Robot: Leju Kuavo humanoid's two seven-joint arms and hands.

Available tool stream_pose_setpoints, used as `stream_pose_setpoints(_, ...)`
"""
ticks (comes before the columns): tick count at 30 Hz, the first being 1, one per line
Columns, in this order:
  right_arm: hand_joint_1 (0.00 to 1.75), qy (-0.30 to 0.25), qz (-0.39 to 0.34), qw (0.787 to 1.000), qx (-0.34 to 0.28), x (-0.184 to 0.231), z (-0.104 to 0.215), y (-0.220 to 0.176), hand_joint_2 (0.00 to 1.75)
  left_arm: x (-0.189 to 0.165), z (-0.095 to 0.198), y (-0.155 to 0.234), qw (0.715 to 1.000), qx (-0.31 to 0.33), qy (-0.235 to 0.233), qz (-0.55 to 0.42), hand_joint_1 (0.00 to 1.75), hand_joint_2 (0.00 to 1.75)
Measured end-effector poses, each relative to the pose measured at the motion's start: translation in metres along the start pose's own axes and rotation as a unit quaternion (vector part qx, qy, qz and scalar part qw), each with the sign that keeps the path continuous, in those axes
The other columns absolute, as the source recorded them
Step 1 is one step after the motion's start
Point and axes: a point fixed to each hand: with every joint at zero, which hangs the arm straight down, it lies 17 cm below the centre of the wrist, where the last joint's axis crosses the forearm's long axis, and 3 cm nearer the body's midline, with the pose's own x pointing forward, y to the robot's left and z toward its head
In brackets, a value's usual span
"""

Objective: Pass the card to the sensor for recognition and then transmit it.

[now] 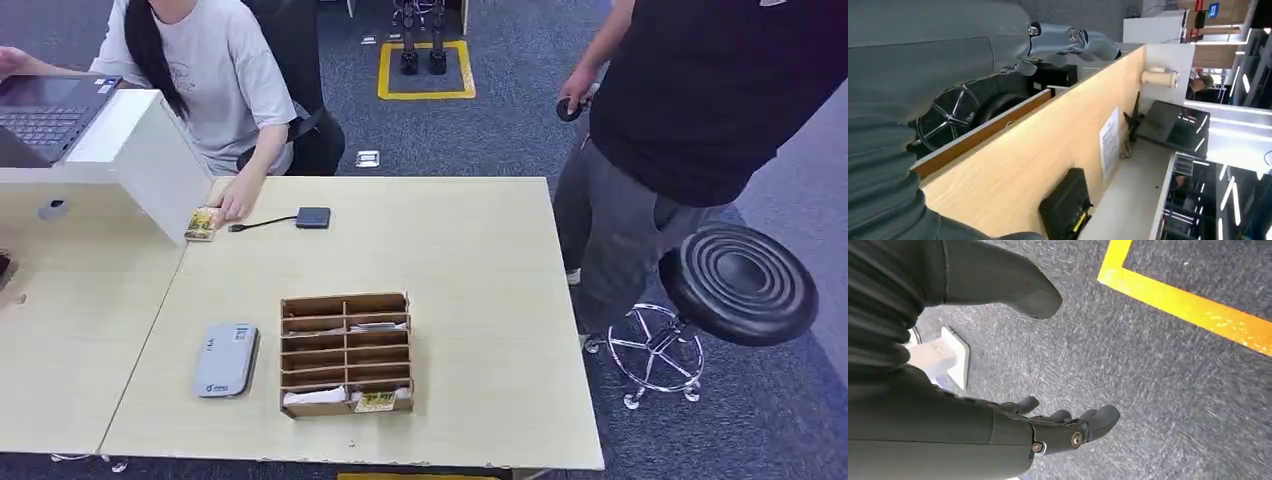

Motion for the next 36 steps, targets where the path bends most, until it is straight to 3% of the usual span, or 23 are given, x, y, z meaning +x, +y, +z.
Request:
stream_pose_setpoints(7,0.00,-0.005,-0.001,1.000,-0.001,0.004,-0.001,-0.001,1.75,0.012,0.003,0.012,1.000,0.013,-0.011,0.007,0.00,1.75)
stream_pose_setpoints(16,0.00,-0.008,-0.003,1.000,-0.004,0.008,-0.002,-0.005,1.75,-0.003,-0.004,0.032,0.996,0.041,0.005,-0.081,0.00,1.75)
stream_pose_setpoints(19,0.00,-0.004,-0.004,1.000,-0.005,0.007,-0.003,-0.005,1.75,-0.034,-0.003,0.062,0.975,0.080,0.065,-0.195,0.00,1.75)
stream_pose_setpoints(21,0.00,0.000,-0.006,1.000,-0.002,0.006,-0.003,-0.004,1.75,-0.057,0.009,0.084,0.935,0.079,0.085,-0.334,0.00,1.75)
stream_pose_setpoints(23,0.00,0.006,-0.010,1.000,0.001,0.004,-0.002,-0.003,1.75,-0.089,0.030,0.097,0.862,0.023,0.100,-0.497,0.00,1.75)
stream_pose_setpoints(25,0.00,0.008,-0.011,1.000,0.003,0.003,-0.002,-0.002,1.75,-0.123,0.057,0.104,0.793,-0.043,0.119,-0.596,0.00,1.75)
stream_pose_setpoints(29,0.00,0.012,-0.011,1.000,0.006,0.001,-0.002,-0.001,1.75,-0.175,0.109,0.135,0.699,-0.103,0.203,-0.678,0.00,1.75)
stream_pose_setpoints(33,0.00,0.018,-0.007,1.000,0.005,-0.001,-0.002,-0.002,1.75,-0.213,0.187,0.173,0.576,-0.155,0.300,-0.744,0.00,1.75)
stream_pose_setpoints(36,0.00,0.018,-0.004,1.000,0.002,-0.003,-0.003,-0.004,1.75,-0.233,0.240,0.178,0.513,-0.220,0.328,-0.762,0.00,1.75)
